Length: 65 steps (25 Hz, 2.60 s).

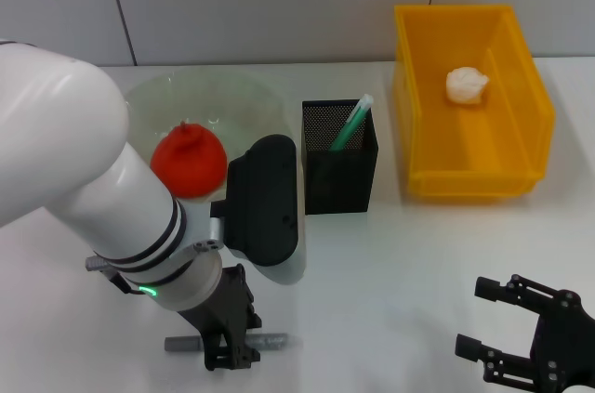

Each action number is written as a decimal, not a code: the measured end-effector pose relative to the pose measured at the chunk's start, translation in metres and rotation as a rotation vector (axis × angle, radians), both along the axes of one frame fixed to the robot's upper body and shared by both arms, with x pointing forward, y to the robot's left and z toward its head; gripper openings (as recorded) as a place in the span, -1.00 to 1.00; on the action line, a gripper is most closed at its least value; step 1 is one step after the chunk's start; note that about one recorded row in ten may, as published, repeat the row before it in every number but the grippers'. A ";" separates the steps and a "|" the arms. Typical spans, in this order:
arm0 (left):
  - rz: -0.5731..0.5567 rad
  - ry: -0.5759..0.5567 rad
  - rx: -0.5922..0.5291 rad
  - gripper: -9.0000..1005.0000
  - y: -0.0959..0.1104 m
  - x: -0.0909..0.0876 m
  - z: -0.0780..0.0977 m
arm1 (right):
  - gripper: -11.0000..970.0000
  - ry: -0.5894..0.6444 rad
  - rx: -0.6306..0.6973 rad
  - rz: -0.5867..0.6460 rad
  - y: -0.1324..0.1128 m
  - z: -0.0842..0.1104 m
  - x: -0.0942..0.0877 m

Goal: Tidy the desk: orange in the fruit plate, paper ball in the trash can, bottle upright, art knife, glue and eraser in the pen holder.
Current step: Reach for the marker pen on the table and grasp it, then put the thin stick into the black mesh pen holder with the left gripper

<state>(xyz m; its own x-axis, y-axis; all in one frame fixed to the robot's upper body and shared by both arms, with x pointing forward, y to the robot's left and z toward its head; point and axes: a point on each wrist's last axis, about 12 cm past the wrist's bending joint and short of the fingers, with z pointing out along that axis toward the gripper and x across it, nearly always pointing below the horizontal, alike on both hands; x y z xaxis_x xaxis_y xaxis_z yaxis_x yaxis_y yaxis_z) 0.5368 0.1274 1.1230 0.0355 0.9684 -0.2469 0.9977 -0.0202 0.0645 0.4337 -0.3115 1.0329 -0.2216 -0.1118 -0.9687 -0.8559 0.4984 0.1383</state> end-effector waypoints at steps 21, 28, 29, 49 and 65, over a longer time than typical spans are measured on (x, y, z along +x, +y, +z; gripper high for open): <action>-0.002 0.002 0.018 -0.54 -0.001 0.004 -0.006 | 0.62 0.004 0.001 -0.002 0.000 0.000 0.000; -0.004 -0.008 0.014 -0.58 -0.003 0.004 -0.004 | 0.62 0.006 0.002 -0.005 -0.001 0.000 0.000; -0.003 -0.009 0.013 -0.58 -0.003 0.004 -0.004 | 0.62 0.006 0.002 -0.005 -0.001 0.000 0.000; 0.077 -0.229 -0.640 -0.69 0.000 0.010 0.101 | 0.62 -0.001 0.010 -0.013 -0.003 0.001 -0.001; 0.268 -0.479 -1.150 -0.70 -0.012 0.034 0.041 | 0.62 -0.007 0.002 -0.005 -0.001 0.003 0.005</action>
<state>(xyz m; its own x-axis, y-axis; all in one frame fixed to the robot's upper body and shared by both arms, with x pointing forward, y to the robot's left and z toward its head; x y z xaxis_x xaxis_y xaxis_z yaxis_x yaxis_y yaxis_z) 0.5705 0.1152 1.1642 0.1907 0.1958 -0.9619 0.8339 0.4847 0.2639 0.4383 -0.3124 1.0355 -0.2155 -0.1087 -0.9704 -0.8544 0.5021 0.1335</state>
